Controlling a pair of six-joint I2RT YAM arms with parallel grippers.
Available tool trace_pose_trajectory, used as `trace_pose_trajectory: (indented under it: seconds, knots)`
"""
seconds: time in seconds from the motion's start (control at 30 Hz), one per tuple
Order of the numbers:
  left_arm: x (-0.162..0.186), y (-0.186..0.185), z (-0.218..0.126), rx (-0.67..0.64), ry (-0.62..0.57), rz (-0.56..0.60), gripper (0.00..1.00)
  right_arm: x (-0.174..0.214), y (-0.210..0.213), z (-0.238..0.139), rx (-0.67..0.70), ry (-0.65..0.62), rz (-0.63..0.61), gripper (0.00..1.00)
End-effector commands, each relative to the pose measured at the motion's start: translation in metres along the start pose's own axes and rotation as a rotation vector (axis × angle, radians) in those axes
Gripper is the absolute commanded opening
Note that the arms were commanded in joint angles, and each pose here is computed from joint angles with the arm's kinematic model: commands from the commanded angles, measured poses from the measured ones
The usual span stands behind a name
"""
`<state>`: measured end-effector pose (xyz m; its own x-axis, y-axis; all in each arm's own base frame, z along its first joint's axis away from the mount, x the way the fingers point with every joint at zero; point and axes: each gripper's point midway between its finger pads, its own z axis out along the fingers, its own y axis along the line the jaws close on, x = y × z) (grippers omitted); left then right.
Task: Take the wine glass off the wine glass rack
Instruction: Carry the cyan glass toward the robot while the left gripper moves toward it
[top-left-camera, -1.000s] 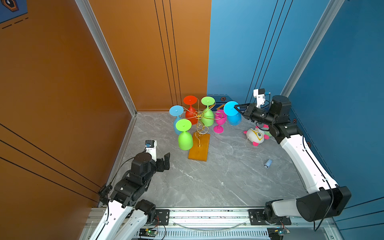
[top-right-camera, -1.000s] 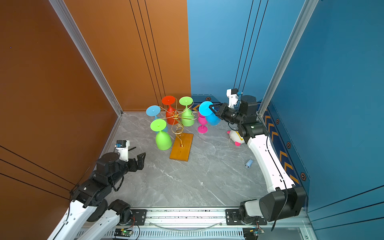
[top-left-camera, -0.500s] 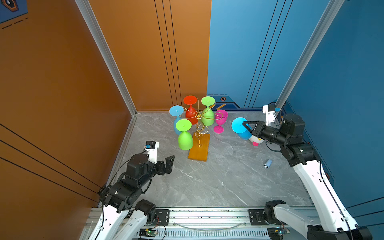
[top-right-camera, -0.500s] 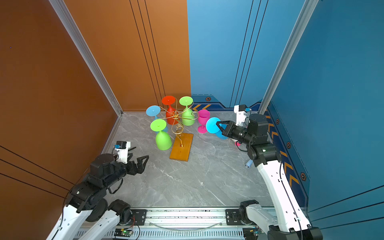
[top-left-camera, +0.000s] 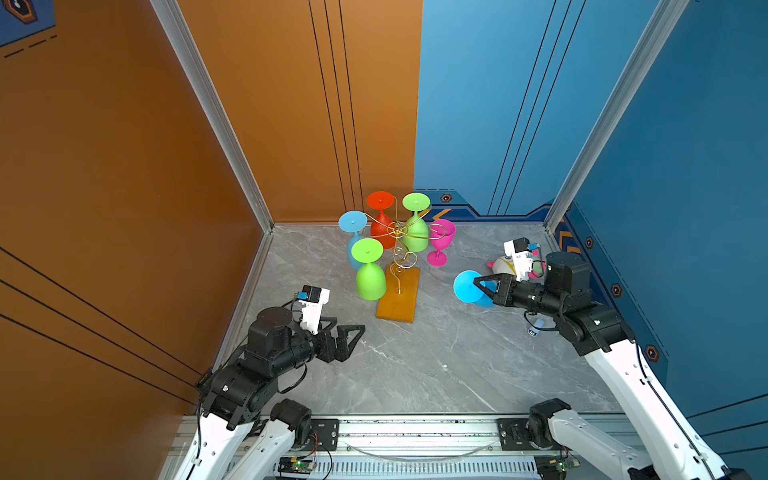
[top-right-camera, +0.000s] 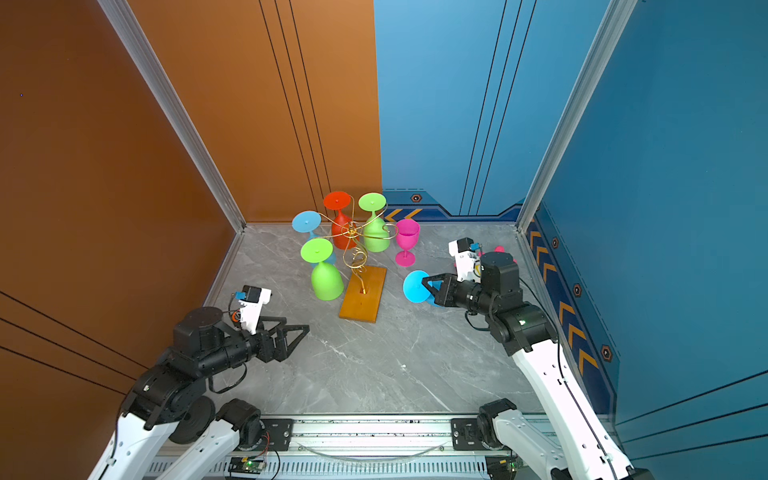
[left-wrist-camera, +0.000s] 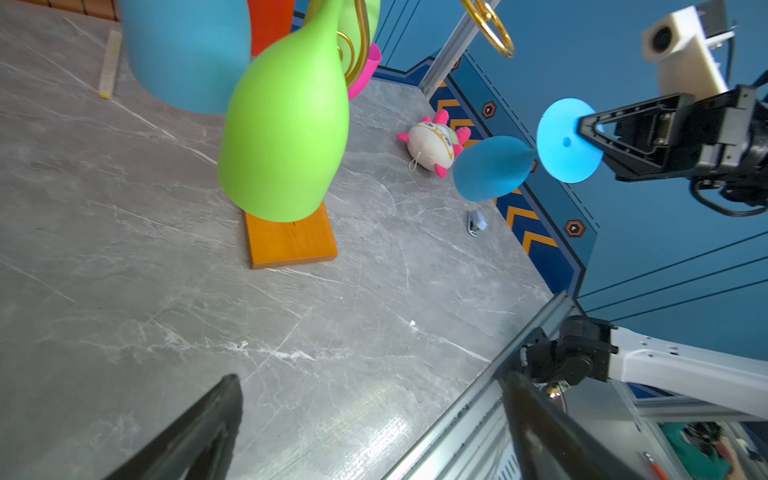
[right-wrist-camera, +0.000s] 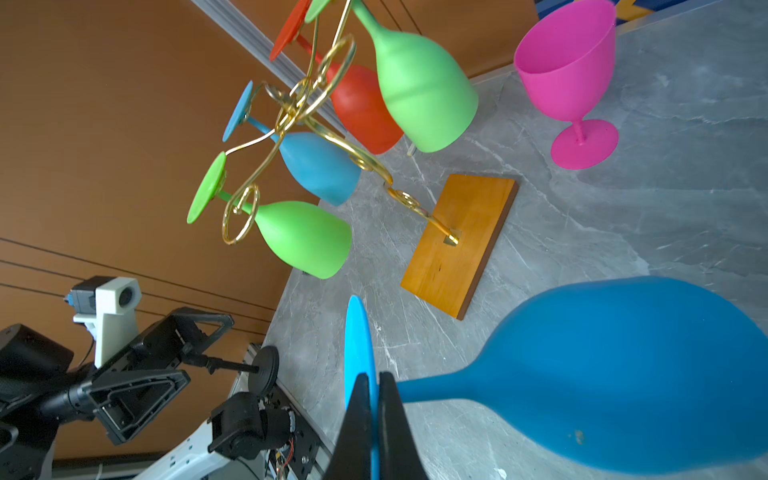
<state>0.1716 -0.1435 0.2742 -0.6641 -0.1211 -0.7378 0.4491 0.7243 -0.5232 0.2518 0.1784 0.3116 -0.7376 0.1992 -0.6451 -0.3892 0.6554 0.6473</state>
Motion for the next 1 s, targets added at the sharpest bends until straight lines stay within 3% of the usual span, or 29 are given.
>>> trace_pose_trajectory:
  seconds: [0.0,0.27,0.5,0.73,0.97]
  knots:
    - [0.003,-0.027,-0.01,0.134,0.034,-0.03,0.95,0.021,0.007,0.007,-0.026,0.071,-0.074,0.02]
    - [0.014,-0.046,-0.014,0.245,0.091,-0.068,0.88,0.053,0.034,0.027,-0.116,0.186,-0.16,0.02]
    - [0.013,-0.059,-0.011,0.357,0.07,-0.12,0.73,0.07,0.063,0.042,-0.22,0.224,-0.207,0.02]
    - [0.013,-0.06,0.001,0.388,0.068,-0.153,0.63,0.085,0.093,0.05,-0.32,0.253,-0.256,0.02]
    - [0.014,-0.072,0.013,0.434,0.091,-0.138,0.58,0.094,0.115,0.054,-0.394,0.263,-0.295,0.02]
